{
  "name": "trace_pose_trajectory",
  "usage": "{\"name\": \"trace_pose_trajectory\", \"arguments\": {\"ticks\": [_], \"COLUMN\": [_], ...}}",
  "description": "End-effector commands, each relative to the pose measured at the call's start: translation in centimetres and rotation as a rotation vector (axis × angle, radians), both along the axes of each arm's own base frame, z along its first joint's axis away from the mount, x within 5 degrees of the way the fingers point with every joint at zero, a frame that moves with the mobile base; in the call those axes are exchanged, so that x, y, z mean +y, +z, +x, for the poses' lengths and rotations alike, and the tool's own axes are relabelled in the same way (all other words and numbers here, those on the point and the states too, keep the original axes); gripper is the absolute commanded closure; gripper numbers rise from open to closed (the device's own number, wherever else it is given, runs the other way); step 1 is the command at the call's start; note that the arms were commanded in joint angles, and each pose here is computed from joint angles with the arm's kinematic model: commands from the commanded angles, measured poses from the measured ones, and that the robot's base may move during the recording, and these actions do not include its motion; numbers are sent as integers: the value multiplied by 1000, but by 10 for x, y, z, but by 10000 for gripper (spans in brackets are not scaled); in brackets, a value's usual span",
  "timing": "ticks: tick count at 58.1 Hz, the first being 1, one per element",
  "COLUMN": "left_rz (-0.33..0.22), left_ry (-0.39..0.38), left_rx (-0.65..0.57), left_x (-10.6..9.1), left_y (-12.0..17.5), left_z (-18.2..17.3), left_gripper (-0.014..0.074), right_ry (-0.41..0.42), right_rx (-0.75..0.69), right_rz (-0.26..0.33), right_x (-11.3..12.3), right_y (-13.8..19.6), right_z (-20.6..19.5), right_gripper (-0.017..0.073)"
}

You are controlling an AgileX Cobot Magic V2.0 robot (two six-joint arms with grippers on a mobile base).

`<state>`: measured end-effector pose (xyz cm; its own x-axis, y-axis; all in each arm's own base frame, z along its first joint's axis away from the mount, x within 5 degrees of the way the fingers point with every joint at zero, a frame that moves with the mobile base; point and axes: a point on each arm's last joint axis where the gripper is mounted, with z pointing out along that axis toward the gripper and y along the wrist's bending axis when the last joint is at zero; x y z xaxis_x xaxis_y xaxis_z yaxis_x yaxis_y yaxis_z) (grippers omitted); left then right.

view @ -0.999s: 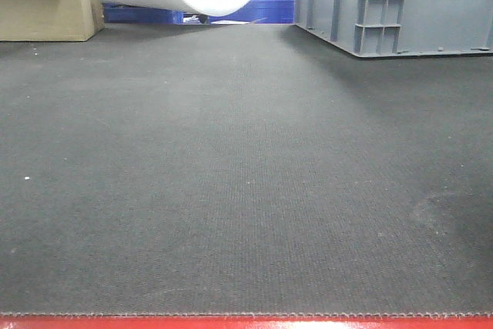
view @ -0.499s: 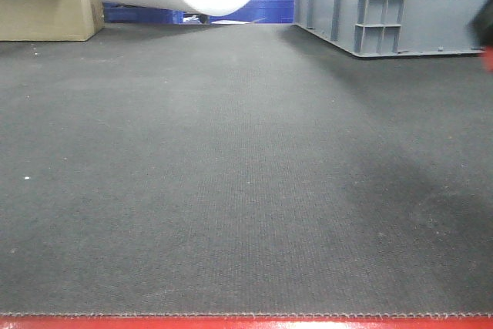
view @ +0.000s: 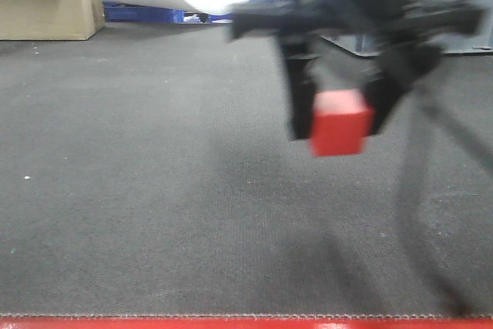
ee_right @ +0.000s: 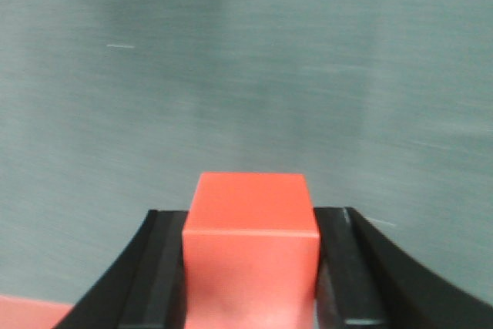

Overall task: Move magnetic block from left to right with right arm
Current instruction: 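Lower the held red cube onto the table with the right gripper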

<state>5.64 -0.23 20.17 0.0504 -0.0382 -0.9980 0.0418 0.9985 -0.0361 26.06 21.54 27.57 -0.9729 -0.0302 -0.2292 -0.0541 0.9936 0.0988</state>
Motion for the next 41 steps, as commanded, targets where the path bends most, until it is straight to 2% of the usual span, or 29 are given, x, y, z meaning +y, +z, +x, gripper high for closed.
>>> {"name": "trace_pose_trajectory", "arguments": {"ticks": [1,9,14,25,41], "left_rz": [-11,-11,-11,-11,-11], "left_ry": [-4,-4,-4,-4,-4], "left_rx": [-79,-79,-79,-79,-79], "left_x": [0,0,0,0,0], "left_y": [4,4,4,4,4], "left_z": [-1,-1,-1,-1,-1], "left_gripper": [711,711,711,711,711], "right_ry": [-31,-90,-76,-77,-78], "right_rx": [-33,1,5,39,18], "right_rz": [36,59,56,31,80], "right_x": [12,30,38,44,49], "right_y": [16,6,0,-16,-18], "right_z": [4,8,8,13,16], "right_gripper": [179,179,179,179,179]}}
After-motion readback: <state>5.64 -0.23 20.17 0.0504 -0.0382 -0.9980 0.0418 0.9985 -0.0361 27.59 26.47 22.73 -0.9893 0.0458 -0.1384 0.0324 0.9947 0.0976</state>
